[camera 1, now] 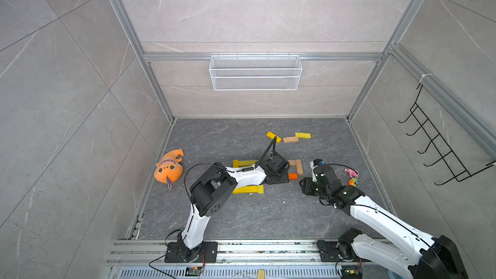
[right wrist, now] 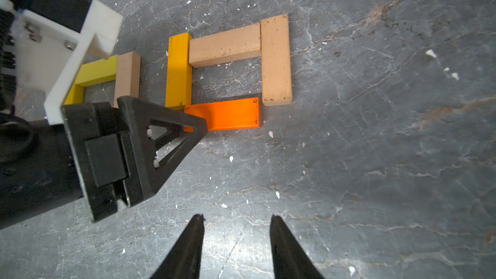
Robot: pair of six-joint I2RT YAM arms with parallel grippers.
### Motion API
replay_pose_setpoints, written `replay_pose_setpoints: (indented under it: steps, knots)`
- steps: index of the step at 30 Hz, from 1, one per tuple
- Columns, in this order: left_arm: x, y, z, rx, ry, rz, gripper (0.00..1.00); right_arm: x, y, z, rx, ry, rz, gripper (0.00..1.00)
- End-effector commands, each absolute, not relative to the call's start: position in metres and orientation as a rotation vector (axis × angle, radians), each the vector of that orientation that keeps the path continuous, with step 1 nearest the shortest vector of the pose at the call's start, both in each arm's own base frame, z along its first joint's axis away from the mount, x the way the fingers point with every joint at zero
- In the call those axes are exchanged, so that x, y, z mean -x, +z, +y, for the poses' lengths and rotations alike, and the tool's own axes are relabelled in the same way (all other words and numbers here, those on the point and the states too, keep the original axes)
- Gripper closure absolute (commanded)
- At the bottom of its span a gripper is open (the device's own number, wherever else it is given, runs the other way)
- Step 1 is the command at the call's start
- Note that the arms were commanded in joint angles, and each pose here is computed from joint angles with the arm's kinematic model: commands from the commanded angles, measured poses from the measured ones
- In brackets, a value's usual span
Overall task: Assemble the number 8 with building blocks
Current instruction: Adjust the building block at the center of the board.
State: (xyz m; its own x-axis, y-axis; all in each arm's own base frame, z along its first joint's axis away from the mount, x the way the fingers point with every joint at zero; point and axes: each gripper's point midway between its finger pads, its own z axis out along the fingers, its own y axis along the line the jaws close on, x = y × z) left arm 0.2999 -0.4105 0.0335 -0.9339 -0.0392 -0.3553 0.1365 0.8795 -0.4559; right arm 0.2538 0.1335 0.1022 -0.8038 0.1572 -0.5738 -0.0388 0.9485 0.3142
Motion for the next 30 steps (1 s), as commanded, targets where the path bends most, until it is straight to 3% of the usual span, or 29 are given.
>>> replay_pose_setpoints:
  steps: [1,30]
  knots:
    - [-0.303,0.041,-0.424,-0.087,-0.745,2.667,0.41,-0.256,0.102,0.131,-0.066,0.385,2.465,0.56]
    - [-0.305,0.044,-0.436,-0.124,-0.785,2.663,0.41,-0.257,0.095,0.129,-0.061,0.359,2.480,0.56]
